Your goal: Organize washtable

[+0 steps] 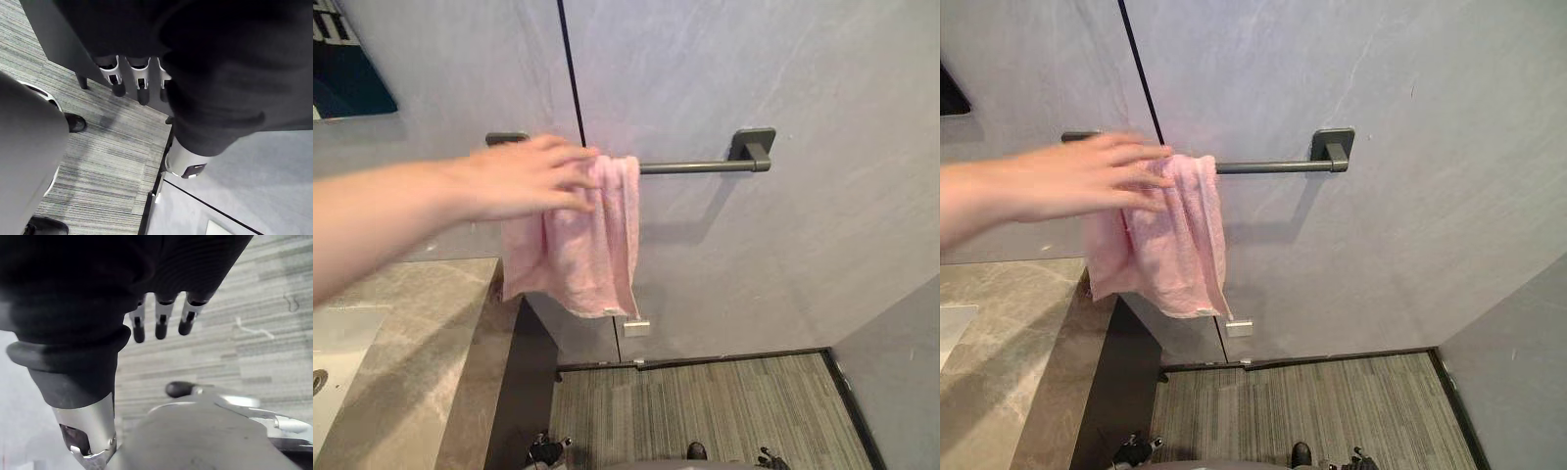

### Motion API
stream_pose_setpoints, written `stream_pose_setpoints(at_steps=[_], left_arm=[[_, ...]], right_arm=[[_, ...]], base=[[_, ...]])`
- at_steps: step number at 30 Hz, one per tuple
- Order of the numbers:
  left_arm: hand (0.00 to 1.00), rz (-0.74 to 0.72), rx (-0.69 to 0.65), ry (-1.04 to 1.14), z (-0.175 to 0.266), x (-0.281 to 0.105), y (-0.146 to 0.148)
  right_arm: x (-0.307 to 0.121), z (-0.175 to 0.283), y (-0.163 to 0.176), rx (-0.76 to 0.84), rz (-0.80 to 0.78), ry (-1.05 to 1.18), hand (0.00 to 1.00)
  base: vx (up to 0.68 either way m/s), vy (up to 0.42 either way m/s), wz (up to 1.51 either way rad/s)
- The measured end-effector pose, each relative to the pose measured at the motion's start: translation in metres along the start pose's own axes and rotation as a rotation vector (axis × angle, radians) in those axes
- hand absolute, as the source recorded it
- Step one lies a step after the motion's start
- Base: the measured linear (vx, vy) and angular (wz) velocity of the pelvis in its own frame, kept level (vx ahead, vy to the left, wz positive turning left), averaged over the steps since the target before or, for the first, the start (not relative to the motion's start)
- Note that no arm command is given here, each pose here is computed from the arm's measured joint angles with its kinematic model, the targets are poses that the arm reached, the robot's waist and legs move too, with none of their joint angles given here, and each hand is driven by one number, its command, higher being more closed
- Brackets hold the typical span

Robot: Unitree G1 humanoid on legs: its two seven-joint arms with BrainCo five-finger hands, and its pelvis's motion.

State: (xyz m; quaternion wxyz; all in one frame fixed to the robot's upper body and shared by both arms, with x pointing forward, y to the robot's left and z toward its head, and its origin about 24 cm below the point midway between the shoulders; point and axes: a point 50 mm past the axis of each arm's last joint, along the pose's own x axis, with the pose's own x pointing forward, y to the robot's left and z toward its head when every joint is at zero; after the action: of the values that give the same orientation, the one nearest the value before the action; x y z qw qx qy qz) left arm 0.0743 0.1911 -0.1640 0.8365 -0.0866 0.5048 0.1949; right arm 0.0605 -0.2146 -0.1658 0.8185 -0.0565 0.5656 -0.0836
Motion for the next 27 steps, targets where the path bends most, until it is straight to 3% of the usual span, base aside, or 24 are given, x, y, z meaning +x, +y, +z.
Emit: stream_pose_setpoints(at_steps=[10, 15, 20, 27], left_arm=[[0.0, -0.025, 0.05, -0.04, 0.01, 0.001, -0.006], [0.0, -0.06, 0.106, -0.206, 0.036, -0.008, -0.011], [0.0, -0.064, 0.108, -0.473, 0.082, -0.031, -0.009], [0.0, -0.036, 0.055, -0.85, 0.146, -0.087, -0.009]], right_arm=[[-0.001, 0.014, 0.0, 0.029, -0.001, -0.072, 0.0], [-0.024, 0.091, 0.017, 0.007, 0.042, -0.474, 0.0], [-0.086, 0.163, 0.04, 0.028, 0.158, -0.937, 0.0], [-0.144, 0.184, 0.066, 0.079, 0.367, -1.184, 0.0]], base=[[-0.02, -0.004, -0.01], [-0.01, -0.013, -0.09], [0.0, -0.001, -0.01], [0.0, -0.002, -0.01]])
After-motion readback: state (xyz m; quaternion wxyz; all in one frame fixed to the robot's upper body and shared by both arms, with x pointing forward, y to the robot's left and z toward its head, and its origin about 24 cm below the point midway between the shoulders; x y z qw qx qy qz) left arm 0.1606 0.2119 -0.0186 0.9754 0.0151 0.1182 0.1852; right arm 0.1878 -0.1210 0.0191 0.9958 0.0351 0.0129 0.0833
